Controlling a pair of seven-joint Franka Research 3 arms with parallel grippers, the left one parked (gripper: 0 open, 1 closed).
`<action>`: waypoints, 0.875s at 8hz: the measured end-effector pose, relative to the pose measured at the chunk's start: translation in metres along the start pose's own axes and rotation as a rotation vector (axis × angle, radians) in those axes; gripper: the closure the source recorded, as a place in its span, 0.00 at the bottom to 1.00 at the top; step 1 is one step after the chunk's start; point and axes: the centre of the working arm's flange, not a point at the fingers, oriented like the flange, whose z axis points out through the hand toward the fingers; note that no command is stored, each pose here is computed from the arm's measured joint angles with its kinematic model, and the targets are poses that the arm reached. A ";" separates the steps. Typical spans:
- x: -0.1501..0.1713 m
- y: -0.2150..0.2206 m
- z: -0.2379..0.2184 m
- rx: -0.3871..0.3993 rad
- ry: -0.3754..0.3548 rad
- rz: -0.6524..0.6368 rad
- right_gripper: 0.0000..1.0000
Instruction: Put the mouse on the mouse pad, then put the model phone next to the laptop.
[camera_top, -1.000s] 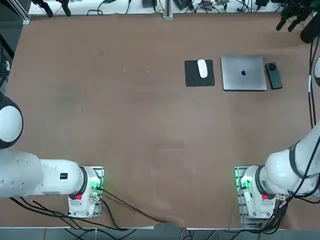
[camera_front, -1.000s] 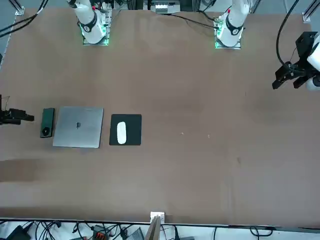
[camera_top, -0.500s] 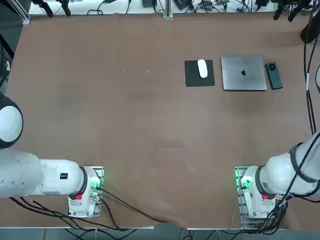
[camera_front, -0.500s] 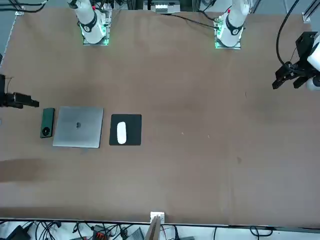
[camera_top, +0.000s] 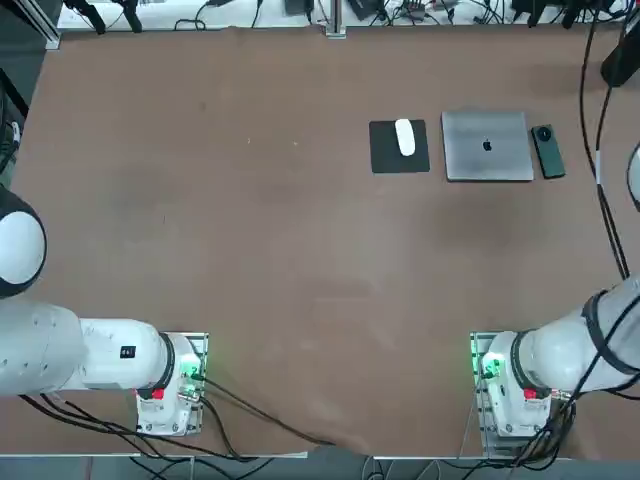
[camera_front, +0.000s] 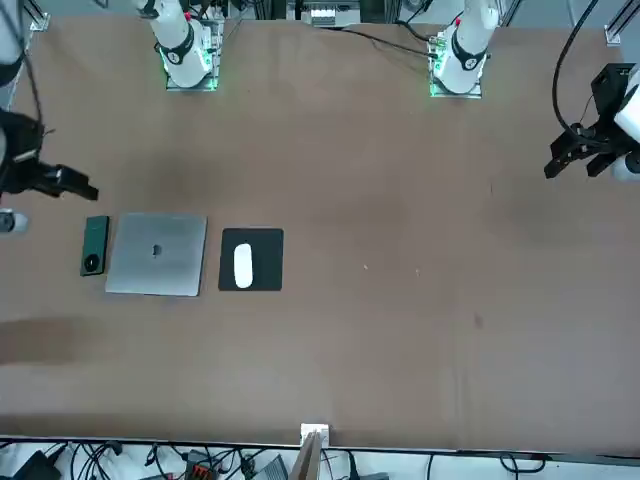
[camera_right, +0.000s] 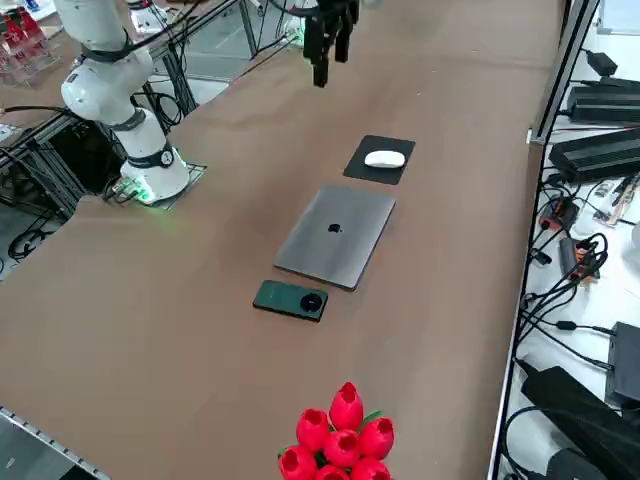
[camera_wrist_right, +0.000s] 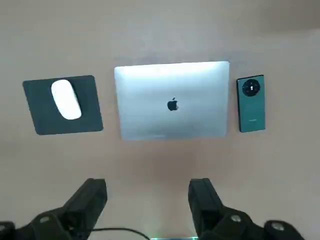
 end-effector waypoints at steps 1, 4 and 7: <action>-0.014 -0.002 0.002 0.006 0.038 -0.002 0.00; -0.055 0.017 0.008 0.001 0.101 0.006 0.00; -0.062 -0.003 0.011 -0.051 0.104 -0.040 0.00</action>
